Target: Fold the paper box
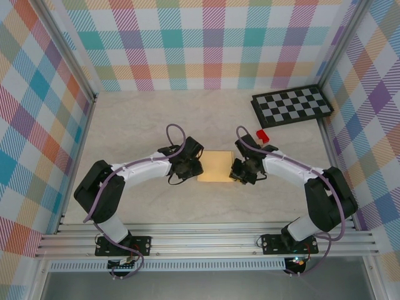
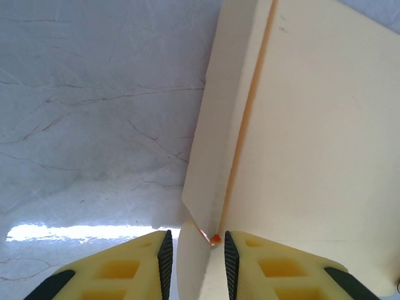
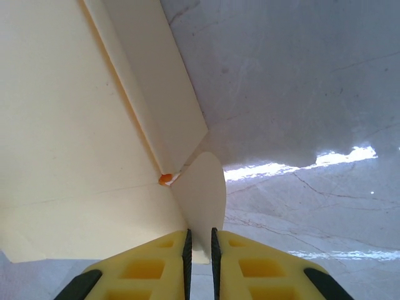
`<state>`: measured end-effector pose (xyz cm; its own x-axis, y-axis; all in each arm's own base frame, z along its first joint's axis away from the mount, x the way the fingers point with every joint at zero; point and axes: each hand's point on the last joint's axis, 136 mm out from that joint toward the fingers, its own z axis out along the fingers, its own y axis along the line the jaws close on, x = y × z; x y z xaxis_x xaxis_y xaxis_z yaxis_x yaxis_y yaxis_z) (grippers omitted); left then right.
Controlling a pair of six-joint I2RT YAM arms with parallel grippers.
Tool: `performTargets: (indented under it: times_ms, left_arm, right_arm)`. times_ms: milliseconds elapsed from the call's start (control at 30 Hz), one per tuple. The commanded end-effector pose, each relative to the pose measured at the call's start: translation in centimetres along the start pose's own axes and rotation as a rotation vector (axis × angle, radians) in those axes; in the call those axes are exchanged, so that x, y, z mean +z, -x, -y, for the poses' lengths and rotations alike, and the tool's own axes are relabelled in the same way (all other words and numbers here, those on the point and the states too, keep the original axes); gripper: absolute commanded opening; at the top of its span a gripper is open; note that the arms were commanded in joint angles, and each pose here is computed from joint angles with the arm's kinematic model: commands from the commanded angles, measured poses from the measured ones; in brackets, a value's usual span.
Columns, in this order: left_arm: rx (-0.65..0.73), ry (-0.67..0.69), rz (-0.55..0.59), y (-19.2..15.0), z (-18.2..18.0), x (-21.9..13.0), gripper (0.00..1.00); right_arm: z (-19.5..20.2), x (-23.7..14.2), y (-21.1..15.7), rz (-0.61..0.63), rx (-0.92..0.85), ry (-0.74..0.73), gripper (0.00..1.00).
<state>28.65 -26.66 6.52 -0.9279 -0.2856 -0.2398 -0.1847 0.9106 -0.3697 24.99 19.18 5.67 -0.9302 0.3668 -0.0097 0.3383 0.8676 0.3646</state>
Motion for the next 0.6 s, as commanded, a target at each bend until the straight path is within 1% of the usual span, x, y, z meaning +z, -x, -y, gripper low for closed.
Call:
performTargets:
  times_ms: [0,33,200,433,567]
  left_arm:
    - [0.048,0.019,0.019,1.2,0.6,-0.7,0.34]
    - [0.051,0.023,0.024,1.6,0.6,-1.0,0.35]
    - [0.062,0.025,0.042,3.9,0.7,-2.0,0.39]
    - [0.104,0.004,-0.016,3.8,1.1,1.1,0.46]
    - [0.102,0.009,-0.024,3.7,1.0,2.4,0.47]
  right_arm:
    - [-0.9,-0.6,0.8,0.010,-0.020,0.031,0.18]
    - [-0.8,-0.6,0.8,0.007,-0.018,0.028,0.18]
    - [-0.6,-0.5,1.2,-0.006,-0.004,0.039,0.18]
    - [-0.9,0.0,1.6,-0.017,-0.038,0.045,0.22]
    - [-1.5,0.3,1.7,-0.025,-0.054,0.073,0.22]
